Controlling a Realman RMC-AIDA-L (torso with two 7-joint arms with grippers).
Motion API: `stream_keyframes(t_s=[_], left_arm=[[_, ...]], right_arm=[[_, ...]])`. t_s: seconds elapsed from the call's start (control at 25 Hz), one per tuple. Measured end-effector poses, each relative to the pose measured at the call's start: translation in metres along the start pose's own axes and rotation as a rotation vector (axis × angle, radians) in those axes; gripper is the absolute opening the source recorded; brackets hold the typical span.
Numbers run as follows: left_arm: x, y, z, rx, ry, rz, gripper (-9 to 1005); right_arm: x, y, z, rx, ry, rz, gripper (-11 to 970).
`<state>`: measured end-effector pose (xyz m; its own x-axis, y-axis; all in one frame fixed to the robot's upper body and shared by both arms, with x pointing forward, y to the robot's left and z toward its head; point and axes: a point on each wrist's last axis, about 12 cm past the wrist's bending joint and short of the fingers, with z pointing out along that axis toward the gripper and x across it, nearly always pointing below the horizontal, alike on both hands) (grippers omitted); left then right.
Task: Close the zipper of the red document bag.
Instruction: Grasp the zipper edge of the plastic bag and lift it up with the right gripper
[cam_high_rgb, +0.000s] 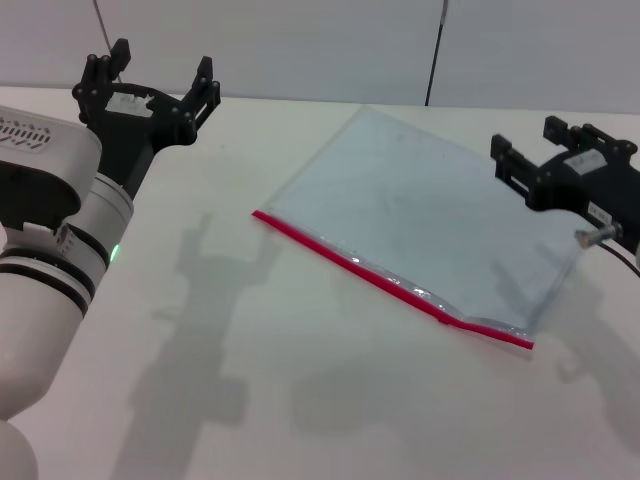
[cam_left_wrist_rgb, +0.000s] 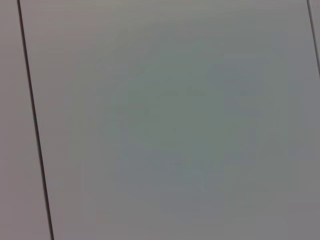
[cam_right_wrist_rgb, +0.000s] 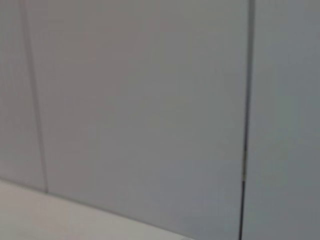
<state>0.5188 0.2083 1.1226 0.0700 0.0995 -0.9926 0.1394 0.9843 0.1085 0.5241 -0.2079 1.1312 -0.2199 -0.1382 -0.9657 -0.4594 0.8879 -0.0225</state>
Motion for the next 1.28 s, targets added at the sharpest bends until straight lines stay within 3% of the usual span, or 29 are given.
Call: stream_keyframes(t_s=[0.44, 0.68, 1.0, 1.28], left_arm=[[0.001, 0.005, 0.001, -0.007, 0.016, 0.013, 887], [0.002, 0.006, 0.001, -0.010, 0.018, 0.036, 888], [0.004, 0.009, 0.002, -0.022, 0.023, 0.044, 887], [0.006, 0.013, 0.003, -0.036, 0.029, 0.056, 889]], right_arm=[[-0.006, 0.017, -0.029, -0.127, 0.098, -0.309, 652], [0.007, 0.023, -0.032, -0.196, 0.195, -0.391, 653], [0.022, 0.024, -0.032, -0.205, 0.285, -0.519, 654], [0.044, 0.029, -0.027, -0.250, 0.363, -0.545, 657]])
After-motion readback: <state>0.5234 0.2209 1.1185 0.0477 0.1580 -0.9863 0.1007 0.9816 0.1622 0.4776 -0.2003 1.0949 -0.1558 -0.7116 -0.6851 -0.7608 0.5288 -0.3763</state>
